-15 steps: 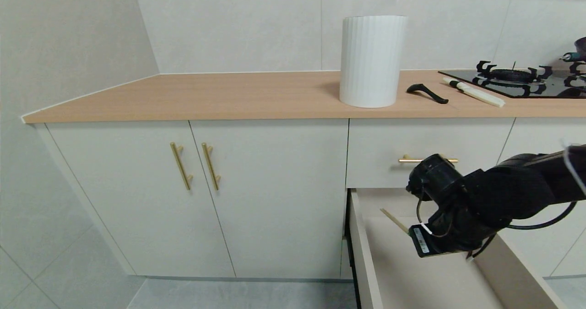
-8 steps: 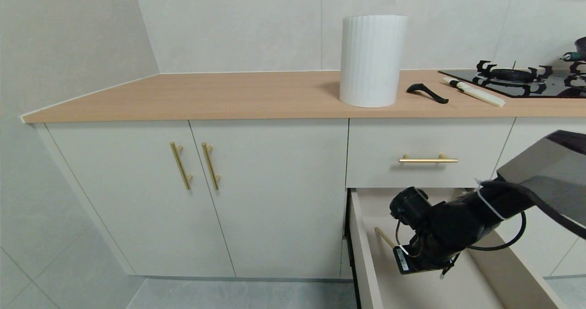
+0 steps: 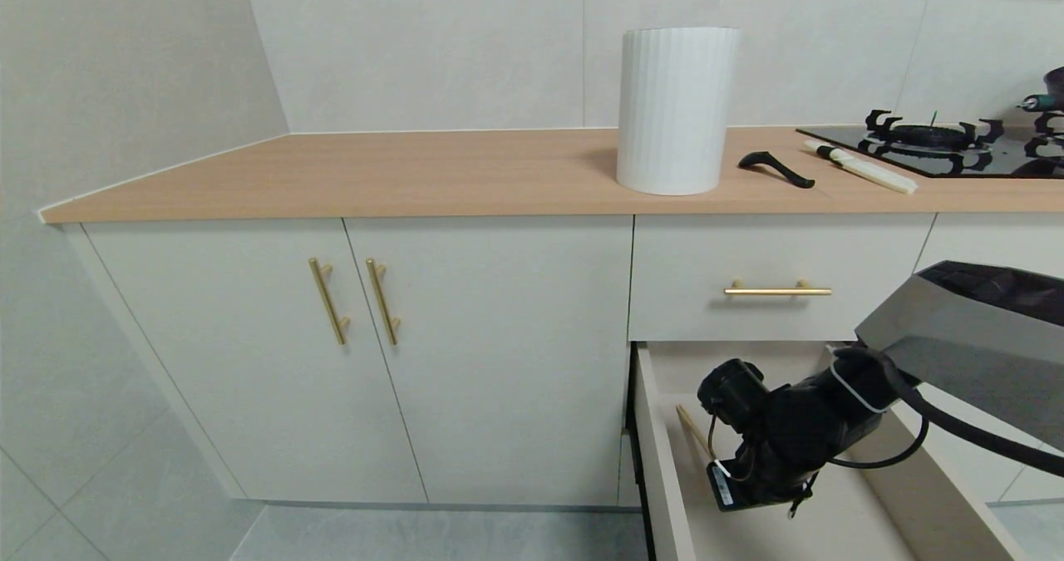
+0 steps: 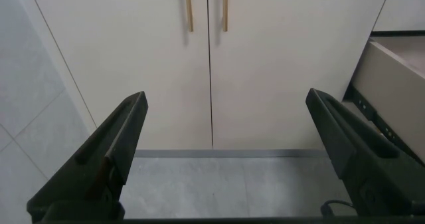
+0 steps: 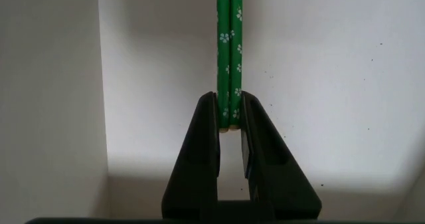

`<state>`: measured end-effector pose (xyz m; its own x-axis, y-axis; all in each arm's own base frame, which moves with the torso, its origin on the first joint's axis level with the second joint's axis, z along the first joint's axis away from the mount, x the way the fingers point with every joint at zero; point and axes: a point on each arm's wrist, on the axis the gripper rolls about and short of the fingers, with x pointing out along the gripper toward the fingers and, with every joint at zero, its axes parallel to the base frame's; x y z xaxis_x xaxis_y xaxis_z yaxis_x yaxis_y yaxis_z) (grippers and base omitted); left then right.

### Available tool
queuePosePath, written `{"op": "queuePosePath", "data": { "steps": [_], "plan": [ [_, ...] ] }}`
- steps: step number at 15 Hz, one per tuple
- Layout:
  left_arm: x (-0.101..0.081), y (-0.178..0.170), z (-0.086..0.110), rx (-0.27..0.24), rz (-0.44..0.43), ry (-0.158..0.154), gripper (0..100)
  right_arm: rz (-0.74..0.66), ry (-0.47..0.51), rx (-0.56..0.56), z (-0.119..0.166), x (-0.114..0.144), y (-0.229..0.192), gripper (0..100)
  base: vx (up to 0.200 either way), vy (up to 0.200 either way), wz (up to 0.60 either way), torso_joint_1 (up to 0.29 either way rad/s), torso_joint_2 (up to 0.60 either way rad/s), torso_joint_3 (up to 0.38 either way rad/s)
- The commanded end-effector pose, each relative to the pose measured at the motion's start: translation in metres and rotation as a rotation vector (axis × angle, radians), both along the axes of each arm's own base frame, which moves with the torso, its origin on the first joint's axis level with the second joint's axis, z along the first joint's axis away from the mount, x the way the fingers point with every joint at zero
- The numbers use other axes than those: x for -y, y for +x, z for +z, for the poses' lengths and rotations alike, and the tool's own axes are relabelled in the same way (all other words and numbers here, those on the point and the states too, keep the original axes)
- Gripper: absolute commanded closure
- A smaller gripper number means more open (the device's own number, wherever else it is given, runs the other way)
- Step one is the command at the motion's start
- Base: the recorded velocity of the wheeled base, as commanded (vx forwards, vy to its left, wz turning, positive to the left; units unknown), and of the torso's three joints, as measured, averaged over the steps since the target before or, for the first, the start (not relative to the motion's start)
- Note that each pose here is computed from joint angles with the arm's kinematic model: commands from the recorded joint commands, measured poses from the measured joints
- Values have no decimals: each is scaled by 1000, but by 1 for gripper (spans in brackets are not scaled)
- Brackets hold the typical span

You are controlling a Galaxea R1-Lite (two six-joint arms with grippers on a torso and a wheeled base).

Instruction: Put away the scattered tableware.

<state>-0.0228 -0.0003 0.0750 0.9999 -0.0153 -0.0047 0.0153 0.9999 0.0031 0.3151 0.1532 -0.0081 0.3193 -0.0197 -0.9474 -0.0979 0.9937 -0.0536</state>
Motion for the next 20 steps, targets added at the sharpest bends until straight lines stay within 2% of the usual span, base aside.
{"op": "queuePosePath", "data": {
  "steps": [1, 3, 4, 11, 15, 18, 20],
  "plan": [
    [0, 0, 0, 0, 0, 0, 0, 0, -1, -2, -1, 0, 0, 100, 0, 0, 0, 0, 0, 0],
    [0, 0, 0, 0, 0, 0, 0, 0, -1, 2, 0, 0, 0, 100, 0, 0, 0, 0, 0, 0],
    [0, 0, 0, 0, 0, 0, 0, 0, -1, 2, 0, 0, 0, 0, 0, 0, 0, 0, 0, 0],
    [0, 0, 0, 0, 0, 0, 0, 0, 13, 27, 11, 0, -1, 0, 0, 0, 0, 0, 0, 0],
    [0, 0, 0, 0, 0, 0, 0, -17, 86, 169, 77, 13, -13, 0, 0, 0, 0, 0, 0, 0],
    [0, 0, 0, 0, 0, 0, 0, -55, 144, 355, 144, 46, -29, 0, 0, 0, 0, 0, 0, 0],
    [0, 0, 0, 0, 0, 0, 0, -71, 144, 436, 169, 65, -37, 0, 0, 0, 0, 0, 0, 0]
  ]
}}
